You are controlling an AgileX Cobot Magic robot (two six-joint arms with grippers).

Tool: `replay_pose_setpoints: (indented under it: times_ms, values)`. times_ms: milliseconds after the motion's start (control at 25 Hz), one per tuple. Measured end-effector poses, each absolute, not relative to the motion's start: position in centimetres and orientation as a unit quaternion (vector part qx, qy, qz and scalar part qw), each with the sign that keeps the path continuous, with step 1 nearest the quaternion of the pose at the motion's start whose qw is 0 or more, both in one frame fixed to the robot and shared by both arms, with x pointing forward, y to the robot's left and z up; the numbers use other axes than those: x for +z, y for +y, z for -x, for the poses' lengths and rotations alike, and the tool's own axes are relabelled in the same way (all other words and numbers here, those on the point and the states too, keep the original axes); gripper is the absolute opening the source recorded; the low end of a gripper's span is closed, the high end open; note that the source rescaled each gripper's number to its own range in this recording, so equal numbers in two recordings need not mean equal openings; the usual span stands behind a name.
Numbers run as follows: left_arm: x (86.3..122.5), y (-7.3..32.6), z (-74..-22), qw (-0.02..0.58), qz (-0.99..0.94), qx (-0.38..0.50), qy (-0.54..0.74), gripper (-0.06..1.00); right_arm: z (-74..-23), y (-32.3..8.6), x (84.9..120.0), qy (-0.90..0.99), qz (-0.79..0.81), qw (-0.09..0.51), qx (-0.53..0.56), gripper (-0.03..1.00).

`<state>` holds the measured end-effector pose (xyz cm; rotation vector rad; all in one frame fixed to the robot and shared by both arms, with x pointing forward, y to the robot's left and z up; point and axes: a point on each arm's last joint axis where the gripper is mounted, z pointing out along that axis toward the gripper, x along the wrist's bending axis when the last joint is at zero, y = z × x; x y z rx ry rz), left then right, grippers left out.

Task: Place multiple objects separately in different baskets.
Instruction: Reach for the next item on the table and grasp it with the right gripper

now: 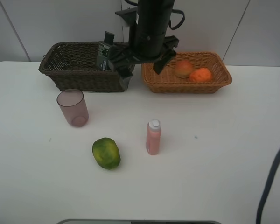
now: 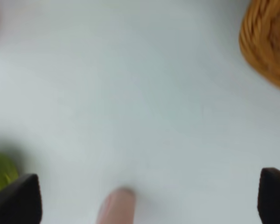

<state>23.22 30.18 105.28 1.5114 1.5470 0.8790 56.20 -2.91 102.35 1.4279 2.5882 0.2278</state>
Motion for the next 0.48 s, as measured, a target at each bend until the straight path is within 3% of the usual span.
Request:
replay_pose_setpoints:
  times_ms: [280,480]
  values:
    - [105.3,30.2,-23.2,0.393,-0.595,0.346,0.609,1.00,-53.2,-7.5,99.8,0.818,-0.565,0.076,0.072,0.95]
    - [105.3,30.2,-23.2,0.393,-0.595,0.346,0.609,1.00,-52.3,-8.6,96.9,0.793,-0.603,0.066,0.062,0.95]
